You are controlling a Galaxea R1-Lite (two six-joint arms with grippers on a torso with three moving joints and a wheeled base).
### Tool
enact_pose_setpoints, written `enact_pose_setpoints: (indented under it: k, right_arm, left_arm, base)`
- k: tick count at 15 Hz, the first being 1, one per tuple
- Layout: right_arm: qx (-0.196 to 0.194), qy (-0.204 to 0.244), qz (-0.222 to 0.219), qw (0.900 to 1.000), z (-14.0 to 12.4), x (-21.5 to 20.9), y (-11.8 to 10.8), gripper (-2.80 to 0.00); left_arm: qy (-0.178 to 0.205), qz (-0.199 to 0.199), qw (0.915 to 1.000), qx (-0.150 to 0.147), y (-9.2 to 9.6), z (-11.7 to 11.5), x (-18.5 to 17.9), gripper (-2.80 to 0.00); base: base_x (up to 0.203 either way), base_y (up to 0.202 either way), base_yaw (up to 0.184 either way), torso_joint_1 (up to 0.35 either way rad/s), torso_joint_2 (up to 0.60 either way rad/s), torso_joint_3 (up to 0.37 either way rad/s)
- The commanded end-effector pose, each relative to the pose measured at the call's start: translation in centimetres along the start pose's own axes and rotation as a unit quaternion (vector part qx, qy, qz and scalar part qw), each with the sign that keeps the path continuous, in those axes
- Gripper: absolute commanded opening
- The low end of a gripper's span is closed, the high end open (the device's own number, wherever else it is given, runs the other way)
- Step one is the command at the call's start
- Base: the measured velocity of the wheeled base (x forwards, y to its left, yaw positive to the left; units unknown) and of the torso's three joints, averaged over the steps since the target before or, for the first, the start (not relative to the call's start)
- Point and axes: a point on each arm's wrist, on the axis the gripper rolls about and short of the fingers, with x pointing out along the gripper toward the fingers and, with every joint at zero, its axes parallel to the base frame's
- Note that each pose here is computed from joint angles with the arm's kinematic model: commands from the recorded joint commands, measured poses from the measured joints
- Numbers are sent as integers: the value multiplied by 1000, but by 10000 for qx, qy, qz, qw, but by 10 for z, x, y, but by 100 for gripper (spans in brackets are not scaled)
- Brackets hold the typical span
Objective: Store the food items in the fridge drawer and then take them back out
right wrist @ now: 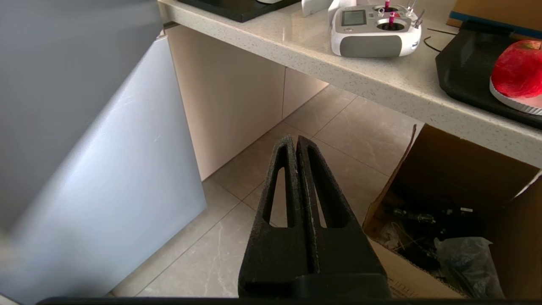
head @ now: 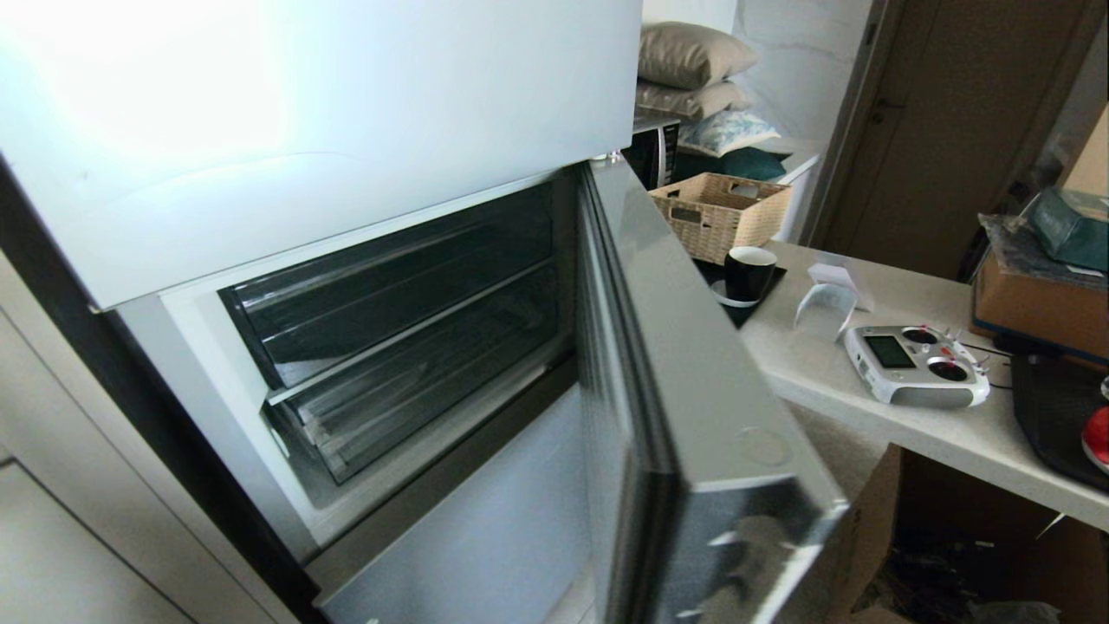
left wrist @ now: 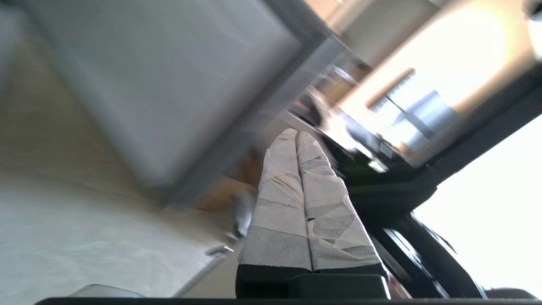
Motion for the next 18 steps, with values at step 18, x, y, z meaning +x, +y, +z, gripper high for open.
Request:
enact_pose_setpoints:
  k: [18]
  right_arm:
    - [5, 4, 0, 10000, 0, 0, 0, -280]
  left_arm:
    - [-420, 4051, 8415, 3550, 52, -95, -47, -280]
  base:
    - [0, 0, 0, 0, 0, 0]
